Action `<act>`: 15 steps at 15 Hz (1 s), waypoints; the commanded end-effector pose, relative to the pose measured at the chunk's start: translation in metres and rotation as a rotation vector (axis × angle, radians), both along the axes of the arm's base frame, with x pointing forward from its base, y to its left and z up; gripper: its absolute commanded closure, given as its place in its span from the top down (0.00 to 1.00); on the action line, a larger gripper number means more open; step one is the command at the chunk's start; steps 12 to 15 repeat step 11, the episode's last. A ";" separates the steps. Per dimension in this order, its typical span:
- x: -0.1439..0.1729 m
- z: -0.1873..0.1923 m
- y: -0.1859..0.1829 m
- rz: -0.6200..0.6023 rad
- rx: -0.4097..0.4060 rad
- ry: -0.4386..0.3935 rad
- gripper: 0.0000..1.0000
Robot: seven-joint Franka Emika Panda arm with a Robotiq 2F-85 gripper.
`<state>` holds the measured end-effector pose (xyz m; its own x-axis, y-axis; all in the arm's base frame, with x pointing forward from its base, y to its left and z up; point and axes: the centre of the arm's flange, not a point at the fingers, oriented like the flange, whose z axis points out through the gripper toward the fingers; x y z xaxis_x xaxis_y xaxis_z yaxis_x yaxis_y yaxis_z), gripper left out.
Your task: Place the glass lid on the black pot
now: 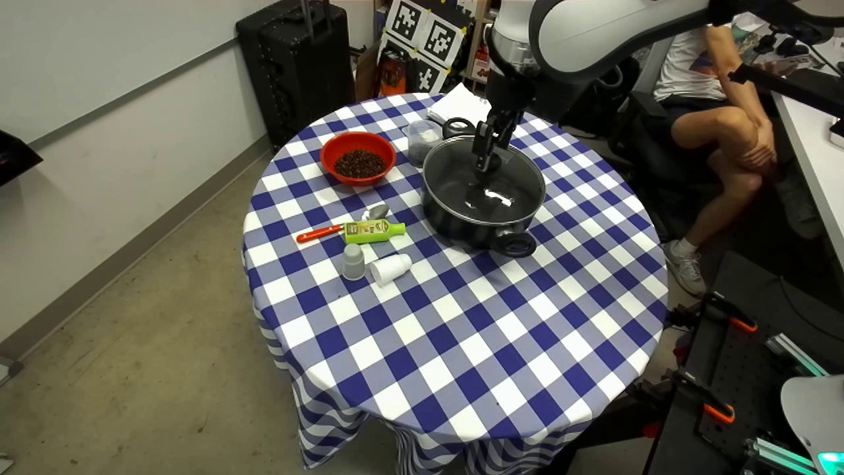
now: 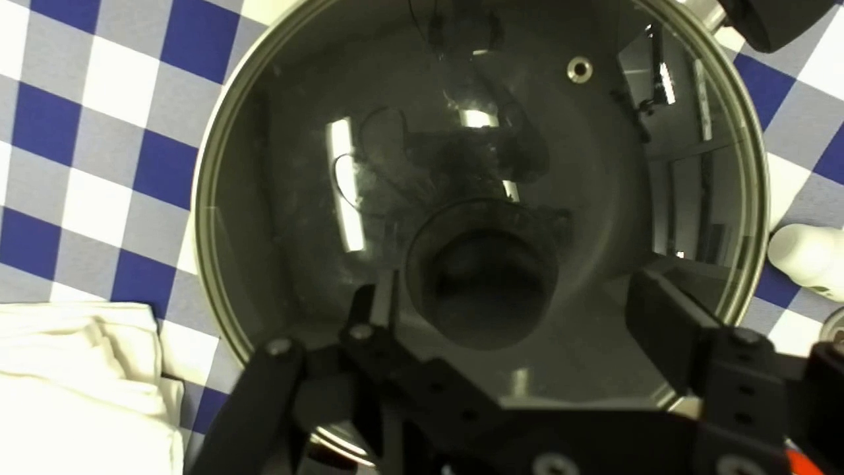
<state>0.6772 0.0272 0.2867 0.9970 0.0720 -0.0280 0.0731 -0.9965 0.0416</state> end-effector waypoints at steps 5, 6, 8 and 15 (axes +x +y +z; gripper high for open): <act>-0.022 0.026 0.008 0.007 0.043 -0.023 1.00; -0.035 0.040 0.009 0.012 0.060 -0.046 1.00; -0.009 0.022 0.009 -0.004 0.030 -0.028 1.00; -0.020 0.037 0.010 -0.004 0.033 -0.036 1.00</act>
